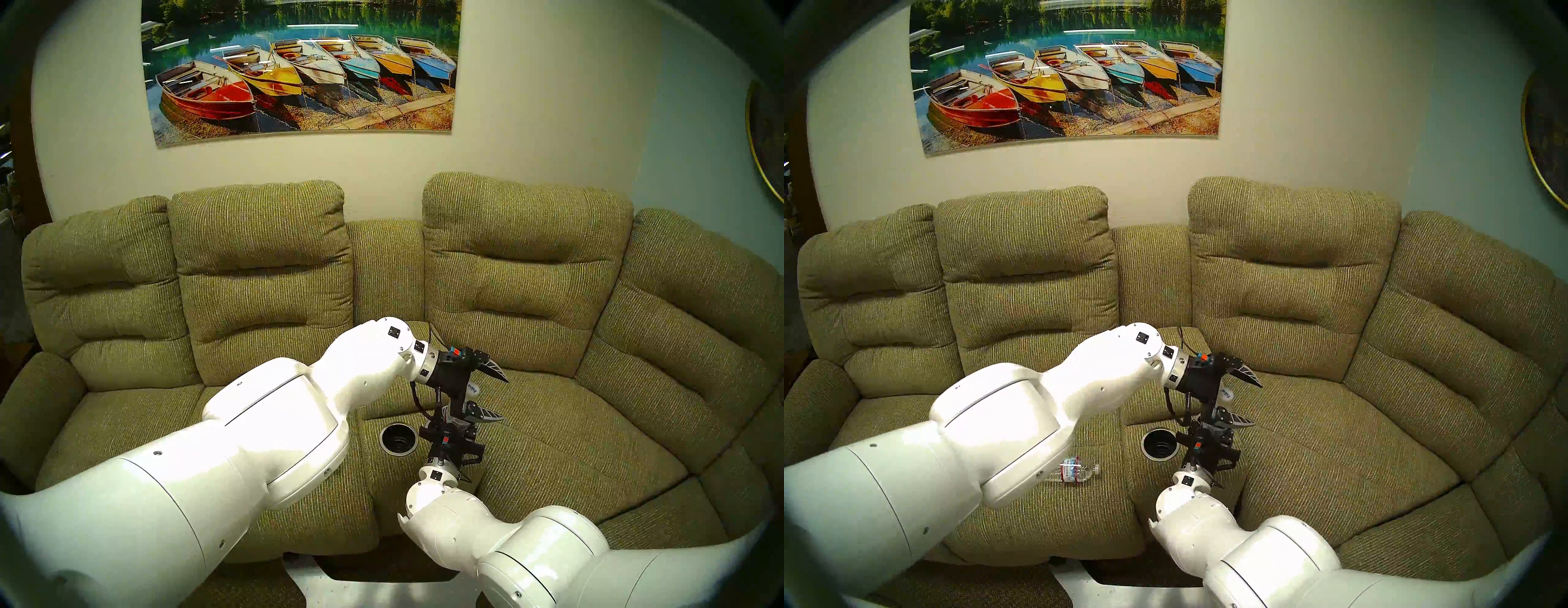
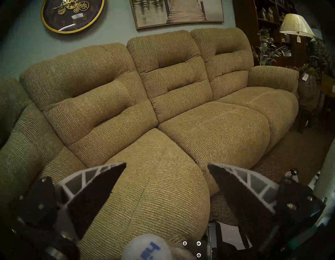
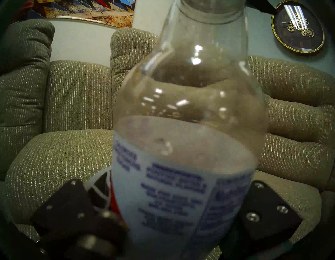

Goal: Put bottles into cup holders

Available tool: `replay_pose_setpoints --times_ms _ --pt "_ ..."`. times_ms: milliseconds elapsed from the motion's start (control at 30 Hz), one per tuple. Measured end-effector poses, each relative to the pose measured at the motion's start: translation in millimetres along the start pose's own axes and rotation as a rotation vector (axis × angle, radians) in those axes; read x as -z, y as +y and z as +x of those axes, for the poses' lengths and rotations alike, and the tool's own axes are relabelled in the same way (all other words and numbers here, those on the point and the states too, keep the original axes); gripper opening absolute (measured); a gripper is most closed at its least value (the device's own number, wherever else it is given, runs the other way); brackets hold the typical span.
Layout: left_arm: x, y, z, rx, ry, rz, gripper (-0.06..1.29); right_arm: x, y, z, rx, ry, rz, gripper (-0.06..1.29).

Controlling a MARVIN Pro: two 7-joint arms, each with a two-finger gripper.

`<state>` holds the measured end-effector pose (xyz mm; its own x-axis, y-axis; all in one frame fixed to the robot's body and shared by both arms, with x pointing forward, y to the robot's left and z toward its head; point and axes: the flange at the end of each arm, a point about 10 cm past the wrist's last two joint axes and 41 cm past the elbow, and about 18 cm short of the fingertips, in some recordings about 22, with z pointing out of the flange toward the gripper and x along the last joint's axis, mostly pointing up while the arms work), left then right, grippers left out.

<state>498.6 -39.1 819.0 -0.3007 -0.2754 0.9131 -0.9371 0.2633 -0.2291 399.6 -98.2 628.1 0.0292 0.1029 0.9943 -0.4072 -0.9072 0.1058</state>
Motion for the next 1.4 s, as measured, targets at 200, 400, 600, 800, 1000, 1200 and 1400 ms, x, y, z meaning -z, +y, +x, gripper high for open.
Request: replay_pose_setpoints --times_ms 200,400,600,800,1000,1200,1400 --pt "16.5 8.0 -15.9 0.022 0.007 0.006 1.25 -7.1 -3 5.2 -0.031 -0.022 -0.026 0.69" --pt "26.8 18.1 -33.4 0.049 0.029 0.049 1.25 -6.9 -10 6.0 -0.037 -0.057 -0.025 0.68" --pt "38.0 26.0 -49.2 0.072 0.047 0.106 1.25 -3.7 -15 3.6 -0.029 -0.098 -0.009 0.68" --pt "50.2 33.3 -63.6 0.086 0.059 0.164 1.25 -1.2 -20 0.8 -0.018 -0.131 0.014 0.68" --pt "70.7 33.2 -73.2 0.07 0.063 0.239 1.25 0.2 -20 -1.8 -0.017 -0.149 0.026 0.67" --pt "89.5 21.1 -67.9 0.011 0.081 0.319 1.25 2.9 -20 -4.8 -0.018 -0.156 0.04 0.67" --pt "97.9 14.8 -62.9 -0.031 0.104 0.37 1.25 4.1 -21 -6.1 -0.018 -0.159 0.055 0.67"
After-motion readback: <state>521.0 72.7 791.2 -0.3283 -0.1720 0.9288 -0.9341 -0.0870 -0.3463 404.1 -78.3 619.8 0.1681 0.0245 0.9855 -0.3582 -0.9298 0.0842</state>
